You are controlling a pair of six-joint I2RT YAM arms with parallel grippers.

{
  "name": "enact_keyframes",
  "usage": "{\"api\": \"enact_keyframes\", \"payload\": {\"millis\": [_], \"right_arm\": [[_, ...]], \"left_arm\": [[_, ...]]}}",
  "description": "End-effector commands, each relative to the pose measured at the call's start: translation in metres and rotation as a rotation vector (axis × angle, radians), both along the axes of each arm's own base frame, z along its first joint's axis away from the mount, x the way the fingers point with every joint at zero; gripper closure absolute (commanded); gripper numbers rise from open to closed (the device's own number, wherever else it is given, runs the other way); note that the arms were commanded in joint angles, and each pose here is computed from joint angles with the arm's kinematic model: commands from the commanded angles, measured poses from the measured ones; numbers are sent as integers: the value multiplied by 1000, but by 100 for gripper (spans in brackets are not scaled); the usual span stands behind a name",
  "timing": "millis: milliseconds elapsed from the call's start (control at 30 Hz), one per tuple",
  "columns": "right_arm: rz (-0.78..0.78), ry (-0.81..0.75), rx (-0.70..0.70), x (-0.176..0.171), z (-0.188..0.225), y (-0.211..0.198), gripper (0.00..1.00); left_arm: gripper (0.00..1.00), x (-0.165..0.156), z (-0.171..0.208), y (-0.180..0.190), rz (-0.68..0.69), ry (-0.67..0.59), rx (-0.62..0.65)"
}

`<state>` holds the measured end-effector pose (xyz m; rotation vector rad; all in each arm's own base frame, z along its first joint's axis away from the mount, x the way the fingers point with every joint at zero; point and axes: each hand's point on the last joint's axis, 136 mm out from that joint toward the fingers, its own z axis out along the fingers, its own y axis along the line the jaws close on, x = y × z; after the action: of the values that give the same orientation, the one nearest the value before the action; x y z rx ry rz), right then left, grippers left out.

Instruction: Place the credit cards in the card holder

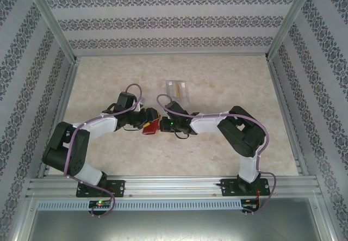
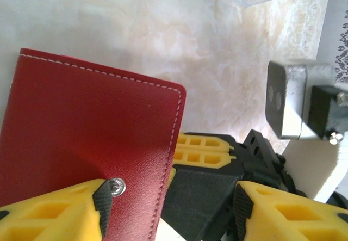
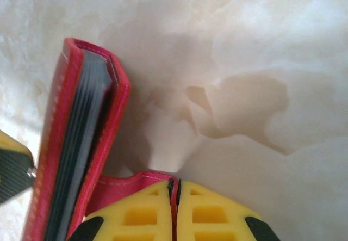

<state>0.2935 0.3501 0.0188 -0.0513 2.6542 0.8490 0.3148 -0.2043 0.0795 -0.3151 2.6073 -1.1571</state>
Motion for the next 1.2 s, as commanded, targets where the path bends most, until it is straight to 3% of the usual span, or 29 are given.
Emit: {"api": "enact_keyframes", "payload": {"millis": [0, 67, 167, 433, 533, 833, 1167], "right_arm": [[-50, -12, 20, 1, 12, -15, 92], [-50, -44, 32, 2, 21, -20, 88], [-49, -78, 36, 3, 28, -22, 77], [-78, -63, 117, 4, 34, -22, 74], [-80, -107, 121, 0, 47, -32, 65], [-186, -221, 90, 4, 73, -89, 57], [-200, -240, 83, 7, 79, -105, 51]], "left_arm": [[32, 5, 7, 2, -21, -32, 54], [23, 6, 4, 5, 0, -23, 73], [23, 8, 0, 5, 1, -11, 85], [27, 9, -10, 8, -25, 6, 140], [31, 9, -5, 0, -47, -9, 141], [38, 6, -7, -6, -136, -27, 372], [51, -1, -29, -30, -206, 34, 311]]}}
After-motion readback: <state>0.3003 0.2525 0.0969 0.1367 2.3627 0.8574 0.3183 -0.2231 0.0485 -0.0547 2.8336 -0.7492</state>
